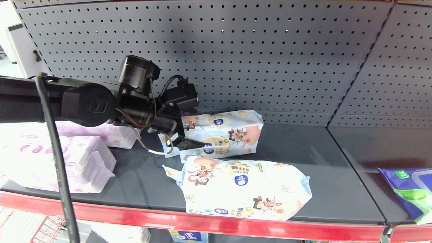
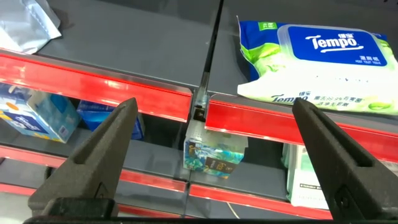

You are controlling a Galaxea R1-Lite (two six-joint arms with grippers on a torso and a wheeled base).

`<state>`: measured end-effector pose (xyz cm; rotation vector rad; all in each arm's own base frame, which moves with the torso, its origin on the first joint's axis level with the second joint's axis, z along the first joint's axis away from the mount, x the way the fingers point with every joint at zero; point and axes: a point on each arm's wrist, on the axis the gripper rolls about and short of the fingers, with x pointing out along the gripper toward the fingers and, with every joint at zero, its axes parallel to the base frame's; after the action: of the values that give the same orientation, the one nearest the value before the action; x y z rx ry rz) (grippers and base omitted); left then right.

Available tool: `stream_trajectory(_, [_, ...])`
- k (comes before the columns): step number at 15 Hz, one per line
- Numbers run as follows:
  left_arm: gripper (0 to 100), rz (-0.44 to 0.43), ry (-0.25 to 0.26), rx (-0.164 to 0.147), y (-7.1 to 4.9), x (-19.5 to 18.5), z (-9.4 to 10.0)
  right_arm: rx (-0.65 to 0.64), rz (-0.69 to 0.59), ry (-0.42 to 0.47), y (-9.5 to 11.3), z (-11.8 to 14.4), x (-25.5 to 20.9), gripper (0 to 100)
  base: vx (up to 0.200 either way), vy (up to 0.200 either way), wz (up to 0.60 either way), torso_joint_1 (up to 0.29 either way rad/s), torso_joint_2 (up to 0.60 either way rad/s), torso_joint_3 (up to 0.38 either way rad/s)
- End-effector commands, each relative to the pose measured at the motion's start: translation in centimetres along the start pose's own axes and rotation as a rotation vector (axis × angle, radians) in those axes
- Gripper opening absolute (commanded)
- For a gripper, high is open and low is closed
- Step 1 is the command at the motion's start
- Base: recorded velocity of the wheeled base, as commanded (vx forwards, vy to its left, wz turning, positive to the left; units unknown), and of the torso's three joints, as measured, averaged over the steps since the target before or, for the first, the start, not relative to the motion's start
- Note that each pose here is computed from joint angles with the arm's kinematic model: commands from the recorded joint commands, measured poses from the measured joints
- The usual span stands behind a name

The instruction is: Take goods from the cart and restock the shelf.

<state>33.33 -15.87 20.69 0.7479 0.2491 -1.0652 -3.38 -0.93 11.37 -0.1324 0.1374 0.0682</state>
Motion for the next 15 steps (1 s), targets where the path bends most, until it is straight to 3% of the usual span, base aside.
stream_trajectory(1, [100, 0.038, -0.003, -0.009, 0.7, -1.2, 0.0, -0.001, 0.001, 0.002, 0.0, 0.0, 0.0, 100, 0.0, 0.0, 0.0, 0.0, 0.0, 0.0])
stream_trajectory(13, [100, 0.084, -0.003, -0.027, 1.4, -2.9, -0.2, -0.001, 0.002, 0.008, 0.0, -0.1, 0.1, 100, 0.0, 0.0, 0.0, 0.0, 0.0, 0.0])
stream_trajectory(15, [100, 0.101, -0.039, -0.117, 0.7, -4.7, 1.1, -0.003, 0.003, 0.018, 0.1, -0.4, 0.2, 100, 0.0, 0.0, 0.0, 0.0, 0.0, 0.0])
